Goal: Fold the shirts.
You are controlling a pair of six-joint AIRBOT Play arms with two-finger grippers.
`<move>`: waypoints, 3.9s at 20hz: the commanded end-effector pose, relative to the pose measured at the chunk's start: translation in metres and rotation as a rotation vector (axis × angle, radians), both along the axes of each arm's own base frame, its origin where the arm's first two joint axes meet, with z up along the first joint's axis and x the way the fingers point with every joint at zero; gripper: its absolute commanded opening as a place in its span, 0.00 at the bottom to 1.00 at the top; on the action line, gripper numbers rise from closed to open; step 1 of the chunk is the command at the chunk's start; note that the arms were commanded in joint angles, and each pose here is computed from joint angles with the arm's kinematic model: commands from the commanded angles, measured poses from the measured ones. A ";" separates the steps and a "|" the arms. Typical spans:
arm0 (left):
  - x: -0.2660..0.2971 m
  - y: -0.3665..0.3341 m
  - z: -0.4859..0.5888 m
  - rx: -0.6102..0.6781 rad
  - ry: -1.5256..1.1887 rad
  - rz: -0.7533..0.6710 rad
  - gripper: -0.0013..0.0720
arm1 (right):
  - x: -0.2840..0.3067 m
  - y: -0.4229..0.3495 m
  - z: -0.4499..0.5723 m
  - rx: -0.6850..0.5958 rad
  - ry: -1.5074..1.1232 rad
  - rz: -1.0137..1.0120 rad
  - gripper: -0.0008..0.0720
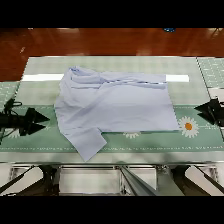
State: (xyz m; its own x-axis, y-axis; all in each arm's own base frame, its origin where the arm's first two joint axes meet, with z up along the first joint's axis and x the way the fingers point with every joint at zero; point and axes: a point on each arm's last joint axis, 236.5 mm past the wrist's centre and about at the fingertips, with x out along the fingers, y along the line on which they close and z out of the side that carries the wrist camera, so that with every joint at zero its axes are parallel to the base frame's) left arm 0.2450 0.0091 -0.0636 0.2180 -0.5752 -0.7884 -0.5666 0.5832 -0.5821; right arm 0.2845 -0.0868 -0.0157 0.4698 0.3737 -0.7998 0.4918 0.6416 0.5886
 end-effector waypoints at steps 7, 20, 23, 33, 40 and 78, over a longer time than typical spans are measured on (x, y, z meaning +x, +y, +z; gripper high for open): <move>-0.032 -0.050 -0.039 -0.062 0.005 -0.023 0.71 | -0.014 0.039 -0.014 0.054 0.002 0.034 0.57; 0.007 -0.074 -0.051 0.059 -0.050 -0.036 0.04 | -0.062 0.018 -0.052 0.155 0.229 -0.057 0.57; 0.007 -0.074 -0.051 0.059 -0.050 -0.036 0.04 | -0.076 0.042 -0.066 0.238 0.330 0.045 0.57; 0.008 -0.073 -0.052 0.065 -0.054 -0.032 0.04 | -0.015 0.072 -0.093 0.247 0.247 0.064 0.49; 0.037 -0.063 -0.032 0.097 -0.147 -0.047 0.04 | 0.038 0.112 -0.061 0.194 0.109 0.229 0.04; 0.042 -0.010 0.289 0.701 -0.764 -0.083 0.04 | -0.030 0.098 0.297 -0.564 -0.580 0.269 0.04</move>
